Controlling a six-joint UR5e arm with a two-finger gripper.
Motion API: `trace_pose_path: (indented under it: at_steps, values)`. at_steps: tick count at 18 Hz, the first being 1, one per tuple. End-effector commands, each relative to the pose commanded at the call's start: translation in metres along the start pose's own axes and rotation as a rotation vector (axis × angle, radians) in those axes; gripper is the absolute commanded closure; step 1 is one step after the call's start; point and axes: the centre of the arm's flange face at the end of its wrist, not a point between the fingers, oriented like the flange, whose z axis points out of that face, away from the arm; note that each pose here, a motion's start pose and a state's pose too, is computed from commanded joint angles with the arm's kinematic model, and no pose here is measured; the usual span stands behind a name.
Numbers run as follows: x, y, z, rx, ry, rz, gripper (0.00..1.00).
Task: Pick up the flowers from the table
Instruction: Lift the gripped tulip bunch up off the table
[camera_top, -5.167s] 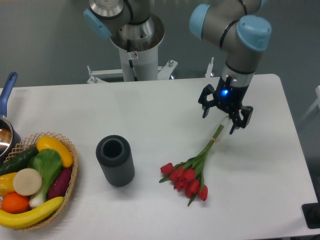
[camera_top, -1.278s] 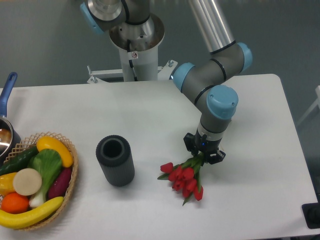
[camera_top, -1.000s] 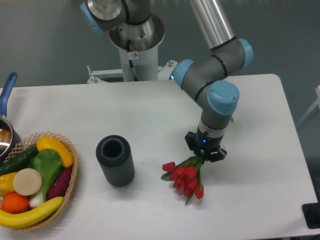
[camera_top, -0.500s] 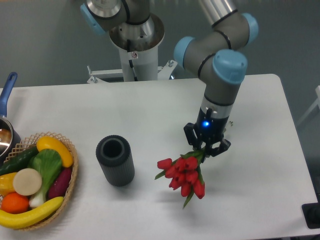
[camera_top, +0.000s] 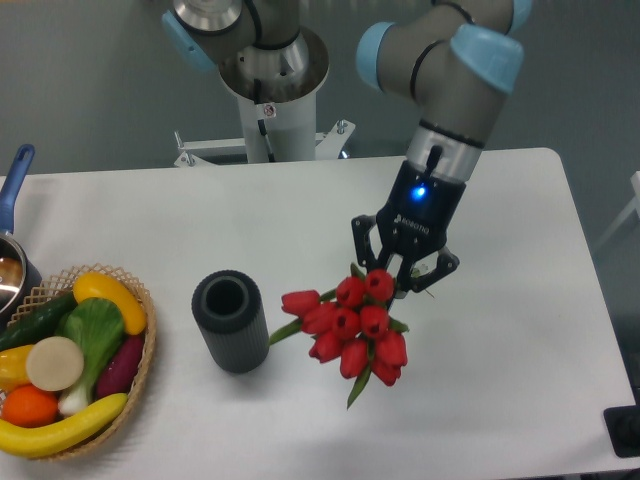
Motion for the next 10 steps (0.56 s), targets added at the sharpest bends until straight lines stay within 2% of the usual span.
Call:
trace_pose_path:
  at_steps: [3, 10]
  values:
    - [-0.0035, 0.0018, -0.0132, 0.050, 0.004, -0.014, 0.74]
    - [-0.0031, 0.0016, -0.0142, 0.056, 0.005, -0.013, 0.74]
